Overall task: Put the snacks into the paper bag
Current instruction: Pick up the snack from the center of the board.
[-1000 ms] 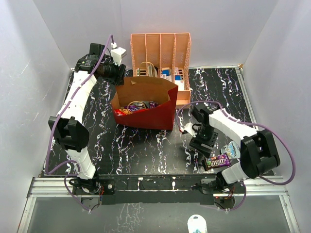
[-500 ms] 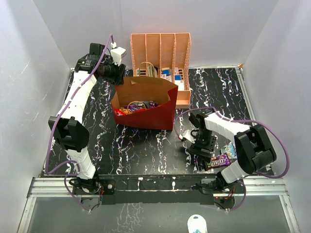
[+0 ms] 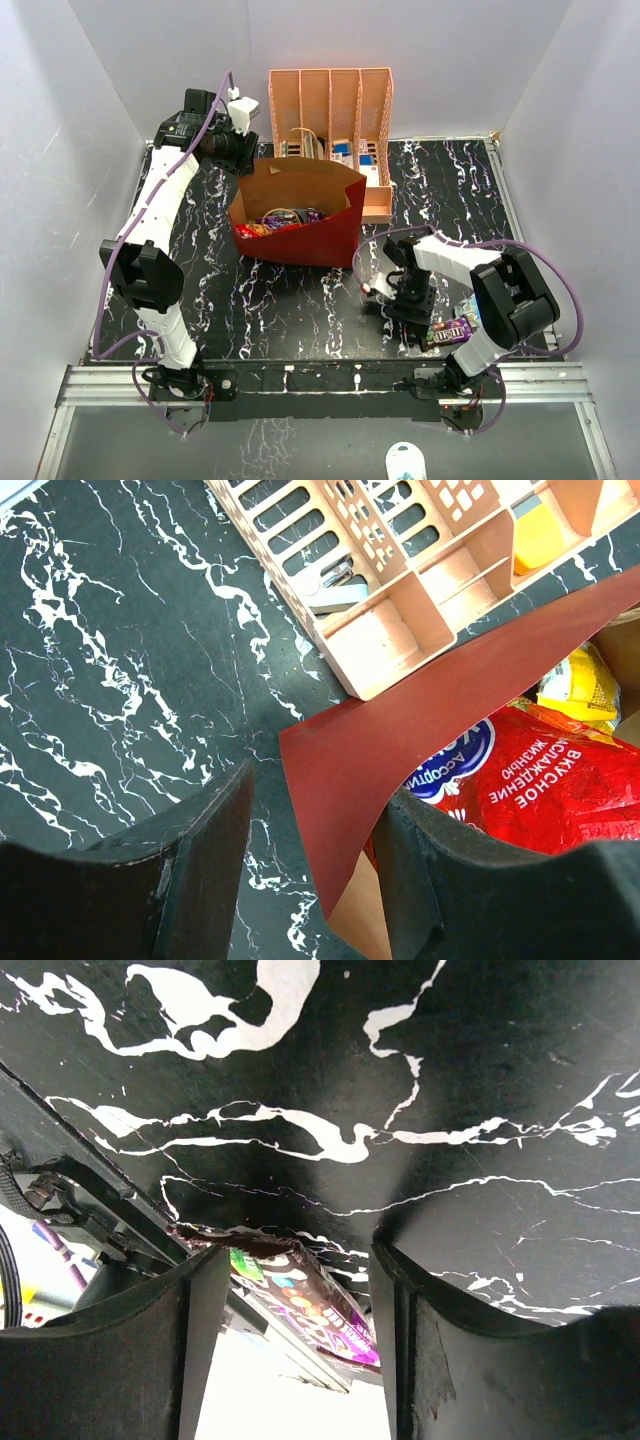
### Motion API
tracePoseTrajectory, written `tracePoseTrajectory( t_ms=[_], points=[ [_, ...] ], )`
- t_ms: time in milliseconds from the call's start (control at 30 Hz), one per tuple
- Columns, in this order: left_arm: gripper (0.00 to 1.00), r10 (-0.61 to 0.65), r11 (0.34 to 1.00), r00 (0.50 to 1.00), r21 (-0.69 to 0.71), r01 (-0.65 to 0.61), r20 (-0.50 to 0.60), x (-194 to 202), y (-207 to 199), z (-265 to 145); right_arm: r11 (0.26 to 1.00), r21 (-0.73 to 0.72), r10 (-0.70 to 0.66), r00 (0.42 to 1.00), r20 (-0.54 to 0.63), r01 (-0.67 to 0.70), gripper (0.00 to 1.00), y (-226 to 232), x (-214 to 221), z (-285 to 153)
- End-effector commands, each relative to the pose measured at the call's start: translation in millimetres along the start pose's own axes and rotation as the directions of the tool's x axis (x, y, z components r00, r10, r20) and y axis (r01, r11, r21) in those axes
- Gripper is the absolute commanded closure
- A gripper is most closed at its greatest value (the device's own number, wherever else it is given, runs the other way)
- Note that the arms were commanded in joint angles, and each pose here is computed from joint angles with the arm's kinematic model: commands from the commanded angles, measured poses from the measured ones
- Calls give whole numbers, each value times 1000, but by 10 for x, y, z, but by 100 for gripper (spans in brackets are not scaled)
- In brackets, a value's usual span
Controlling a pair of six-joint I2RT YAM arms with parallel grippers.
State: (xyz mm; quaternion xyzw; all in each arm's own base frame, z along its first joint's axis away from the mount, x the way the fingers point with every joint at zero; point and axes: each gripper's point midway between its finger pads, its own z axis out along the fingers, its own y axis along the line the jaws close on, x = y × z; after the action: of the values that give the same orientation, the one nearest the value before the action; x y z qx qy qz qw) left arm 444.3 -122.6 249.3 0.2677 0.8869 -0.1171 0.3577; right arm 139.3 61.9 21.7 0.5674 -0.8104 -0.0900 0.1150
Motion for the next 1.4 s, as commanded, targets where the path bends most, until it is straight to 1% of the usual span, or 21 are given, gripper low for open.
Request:
tracePoseTrajectory(
  t_ms=[0,267,367,433,667,867,1033,1133,1267,1367],
  points=[
    [53,2,1000,1000,-16,-1,23,-56,15,-93,999,-29,-40,999,33,41,45,24,-66,90],
    [53,4,1000,1000,-14,-3,17,-35,19,-72,995,-74,-54,994,94,61,74,113,-173,27],
    [53,7,1000,1000,-15,-6,20,-43,20,-76,995,-57,-68,989,130,76,85,98,-241,-44],
    [53,9,1000,1000,-15,-9,20,-44,20,-76,995,-43,-78,984,159,85,91,77,-307,-119],
    [53,24,1000,999,-17,-24,24,-25,17,-87,990,12,-134,940,314,137,92,57,-651,-597],
    [54,21,1000,999,-21,-20,26,-20,18,-91,983,78,-186,875,448,169,92,66,-944,-1097],
    [54,4,1000,1000,-15,-4,28,-20,1,-94,963,208,-259,794,550,171,92,56,-1141,-1665],
    [54,0,1000,1000,-18,1,28,-11,1,-94,940,299,-320,722,613,163,92,97,-1248,-2099],
    [54,-3,1000,1000,-18,4,31,-13,-1,-91,902,414,-400,602,691,125,92,170,-1395,-2725],
    [54,-1,1000,999,-13,1,42,-33,-10,-96,867,494,-461,480,747,63,92,207,-1549,-3265]
  ],
)
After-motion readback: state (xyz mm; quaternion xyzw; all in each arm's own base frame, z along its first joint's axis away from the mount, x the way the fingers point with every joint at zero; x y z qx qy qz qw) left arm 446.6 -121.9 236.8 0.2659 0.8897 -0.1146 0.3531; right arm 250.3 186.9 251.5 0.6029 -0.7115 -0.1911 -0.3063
